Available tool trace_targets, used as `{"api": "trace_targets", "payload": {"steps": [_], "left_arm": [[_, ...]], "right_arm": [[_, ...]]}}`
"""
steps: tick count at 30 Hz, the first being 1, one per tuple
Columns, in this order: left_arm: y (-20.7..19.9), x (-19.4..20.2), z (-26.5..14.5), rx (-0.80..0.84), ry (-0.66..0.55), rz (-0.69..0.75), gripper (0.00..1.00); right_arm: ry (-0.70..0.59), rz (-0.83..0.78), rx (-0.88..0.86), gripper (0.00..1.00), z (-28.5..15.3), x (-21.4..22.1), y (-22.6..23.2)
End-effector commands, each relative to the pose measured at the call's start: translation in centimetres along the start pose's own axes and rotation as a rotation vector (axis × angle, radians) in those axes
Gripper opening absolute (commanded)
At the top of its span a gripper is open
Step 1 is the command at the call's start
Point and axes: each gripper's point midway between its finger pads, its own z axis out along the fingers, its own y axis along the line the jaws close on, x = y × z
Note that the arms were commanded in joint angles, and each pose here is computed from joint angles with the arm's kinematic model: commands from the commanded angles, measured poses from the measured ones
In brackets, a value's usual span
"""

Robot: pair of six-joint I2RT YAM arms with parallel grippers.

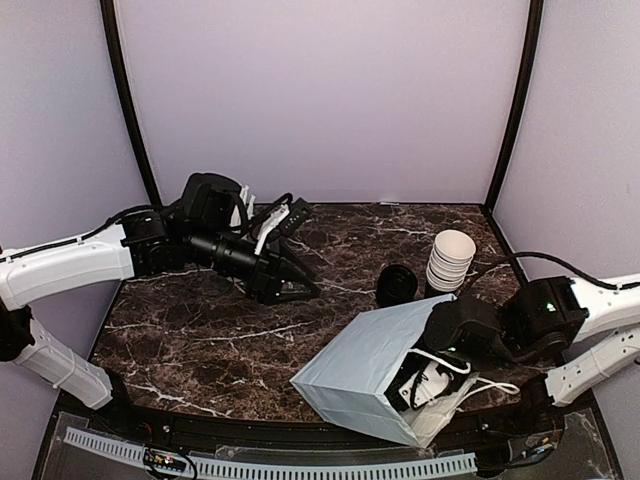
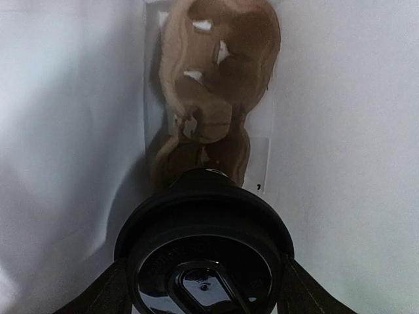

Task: Pack the takeout coffee

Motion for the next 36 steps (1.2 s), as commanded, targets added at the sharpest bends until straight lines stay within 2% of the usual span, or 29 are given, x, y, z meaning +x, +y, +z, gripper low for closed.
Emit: {"api": "trace_targets", "payload": {"steps": [1, 10, 19, 30, 36], "left_arm": [[-0.1, 0.1, -0.1, 0.026, -0.014, -0.005, 0.54], [0.3, 0.7, -0.5, 0.028, -0.015, -0.02, 0.54], [0.5, 1.2, -0.9, 0.029, -0.023, -0.025, 0.54], [-0.2, 3.2, -3.5, -0.008, -0.074, -0.028, 0.54], [-0.6, 4.4, -5.2, -0.047, -0.104, -0.024, 0.54]], "right_arm": [[0.052, 0.065, -0.015, 0.47, 1.5, 0.7, -0.8], [0.072, 0.058, -0.163, 0.46, 2.3, 0.6, 0.7], [0.05, 0.119, -0.363, 0.43, 2.9, -1.4, 0.7], [0.072, 0.337, -0.641, 0.42, 5.7, -4.2, -2.2], [0.083, 0.486, -0.774, 0.41, 8.4, -3.3, -2.7]]}}
